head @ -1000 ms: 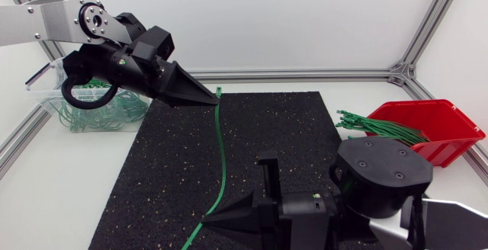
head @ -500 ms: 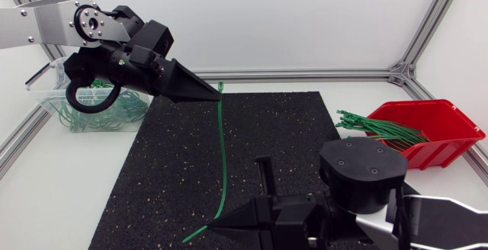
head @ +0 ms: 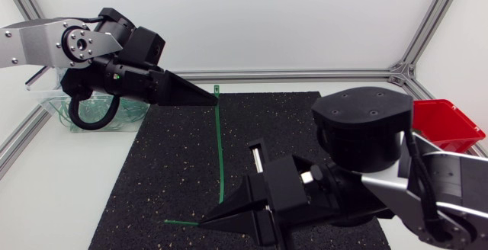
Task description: Take a green cable tie from the red box, thread the tail through the head to close it, then place it in the transparent bin on the left.
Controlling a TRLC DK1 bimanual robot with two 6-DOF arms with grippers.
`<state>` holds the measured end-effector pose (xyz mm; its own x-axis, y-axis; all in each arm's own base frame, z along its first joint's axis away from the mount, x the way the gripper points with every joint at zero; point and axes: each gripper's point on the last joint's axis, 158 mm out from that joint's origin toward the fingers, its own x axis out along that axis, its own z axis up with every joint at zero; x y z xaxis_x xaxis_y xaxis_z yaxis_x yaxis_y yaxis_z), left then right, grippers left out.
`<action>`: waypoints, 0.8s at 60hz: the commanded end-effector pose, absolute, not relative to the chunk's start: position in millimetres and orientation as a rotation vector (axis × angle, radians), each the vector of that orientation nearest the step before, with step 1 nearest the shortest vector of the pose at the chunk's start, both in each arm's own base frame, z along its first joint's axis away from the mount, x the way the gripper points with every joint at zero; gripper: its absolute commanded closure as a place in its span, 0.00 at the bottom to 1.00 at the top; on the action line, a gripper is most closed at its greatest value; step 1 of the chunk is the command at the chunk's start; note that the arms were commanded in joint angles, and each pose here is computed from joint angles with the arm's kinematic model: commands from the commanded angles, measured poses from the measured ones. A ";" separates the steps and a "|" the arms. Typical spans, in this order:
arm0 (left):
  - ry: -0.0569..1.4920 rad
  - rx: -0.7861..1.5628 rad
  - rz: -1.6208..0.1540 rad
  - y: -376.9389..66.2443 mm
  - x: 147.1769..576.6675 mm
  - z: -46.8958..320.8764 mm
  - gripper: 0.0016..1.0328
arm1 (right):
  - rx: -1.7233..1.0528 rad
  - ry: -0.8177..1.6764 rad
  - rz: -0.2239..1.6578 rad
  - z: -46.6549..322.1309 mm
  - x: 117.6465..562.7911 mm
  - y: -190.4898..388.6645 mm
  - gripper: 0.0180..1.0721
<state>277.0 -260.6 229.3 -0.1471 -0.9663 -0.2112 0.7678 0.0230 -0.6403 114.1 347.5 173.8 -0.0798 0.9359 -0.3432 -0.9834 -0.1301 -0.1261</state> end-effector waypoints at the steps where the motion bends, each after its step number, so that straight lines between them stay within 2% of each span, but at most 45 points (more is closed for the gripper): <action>1: 0.717 -0.332 -1.564 -256.0 269.9 231.3 0.97 | -0.258 0.219 1.629 204.3 116.8 347.3 0.95; 10: 0.672 -0.296 -1.589 -256.0 246.4 237.9 0.97 | -0.029 0.354 1.565 233.2 121.4 336.6 0.95; 17: 0.629 -0.260 -1.608 -256.7 231.9 245.1 0.97 | -0.016 0.334 1.579 242.6 113.6 330.0 0.95; 24: 0.607 -0.213 -1.572 -258.3 238.2 236.4 0.97 | -0.015 0.296 1.565 250.1 112.4 320.2 0.95; 31: 0.553 -0.159 -1.492 -264.9 249.5 219.7 0.97 | -0.029 0.302 1.550 239.7 112.7 315.0 0.95; 39: 0.472 -0.227 -1.462 -273.2 257.8 223.3 0.97 | -0.031 0.338 1.541 227.6 110.6 311.6 0.95; 48: 0.477 -0.254 -1.482 -281.2 242.4 225.1 0.97 | 0.063 0.402 1.524 244.9 106.9 307.7 0.95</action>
<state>255.0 -278.6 220.3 0.0313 -0.9861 -0.1631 0.9077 0.0964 -0.4084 107.9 311.3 237.2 -0.0122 0.9742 -0.2253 -0.9740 0.0394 0.2229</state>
